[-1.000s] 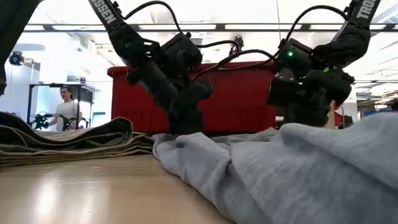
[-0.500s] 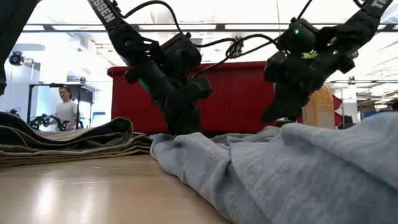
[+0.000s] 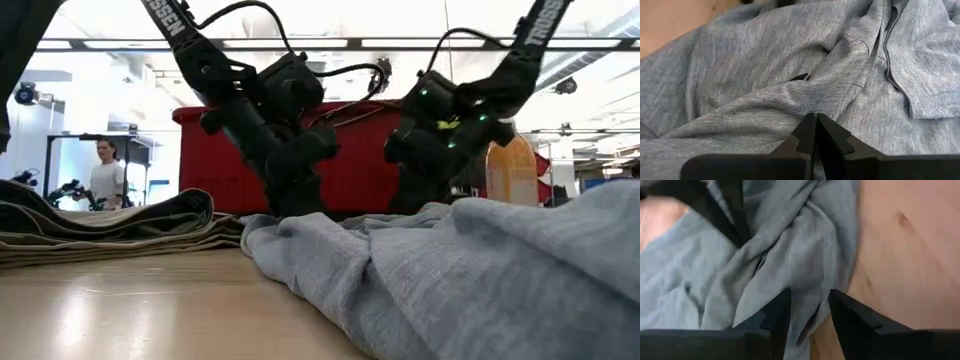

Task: Fold laundry
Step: Fold the gray shirt

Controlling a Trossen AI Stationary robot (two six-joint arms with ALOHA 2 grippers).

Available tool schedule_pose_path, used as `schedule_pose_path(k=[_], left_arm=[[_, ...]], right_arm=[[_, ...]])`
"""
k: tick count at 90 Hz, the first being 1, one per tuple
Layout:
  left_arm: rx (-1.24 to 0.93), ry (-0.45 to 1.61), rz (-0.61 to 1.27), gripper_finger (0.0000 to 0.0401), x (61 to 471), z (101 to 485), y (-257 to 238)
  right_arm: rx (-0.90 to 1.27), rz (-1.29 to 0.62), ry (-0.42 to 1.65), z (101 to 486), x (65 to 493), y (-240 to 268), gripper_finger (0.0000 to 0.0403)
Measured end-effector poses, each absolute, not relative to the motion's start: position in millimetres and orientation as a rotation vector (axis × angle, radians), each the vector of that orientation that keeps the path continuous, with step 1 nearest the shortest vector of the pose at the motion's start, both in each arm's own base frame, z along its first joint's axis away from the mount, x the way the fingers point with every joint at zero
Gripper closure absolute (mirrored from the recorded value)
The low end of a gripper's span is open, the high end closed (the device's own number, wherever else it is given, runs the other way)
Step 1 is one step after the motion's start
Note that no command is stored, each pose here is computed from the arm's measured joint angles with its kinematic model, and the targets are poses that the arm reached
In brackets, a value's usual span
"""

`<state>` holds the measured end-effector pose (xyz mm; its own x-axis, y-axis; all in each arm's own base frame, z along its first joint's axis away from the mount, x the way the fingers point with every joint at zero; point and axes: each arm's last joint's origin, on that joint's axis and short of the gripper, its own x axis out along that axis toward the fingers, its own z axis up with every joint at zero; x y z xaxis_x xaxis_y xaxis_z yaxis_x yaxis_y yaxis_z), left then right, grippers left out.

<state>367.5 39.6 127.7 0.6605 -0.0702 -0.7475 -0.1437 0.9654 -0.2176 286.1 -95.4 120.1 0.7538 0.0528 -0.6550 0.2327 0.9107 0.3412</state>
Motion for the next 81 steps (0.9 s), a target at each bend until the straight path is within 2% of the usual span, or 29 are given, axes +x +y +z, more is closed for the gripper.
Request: schedule_pose_path(k=[28,58,72,81], left_arm=[[-0.271,0.858,0.042,0.0401,367.0,127.3,39.5],[-0.271,0.858,0.042,0.0401,367.0,127.4,39.5],[-0.271,0.858,0.042,0.0401,367.0,127.4,39.5],[-0.271,0.858,0.042,0.0401,367.0,127.4,39.5]], right_arm=[[0.448,-0.087,0.732,116.8,284.3,-99.4,0.0339],[0.398,-0.065,0.743,112.7,282.2,-98.0,0.0343],[0.395,-0.067,0.736,116.6,281.3,-98.4,0.0393],[0.368,-0.080,0.700,132.4,282.1,-100.4,0.0400]])
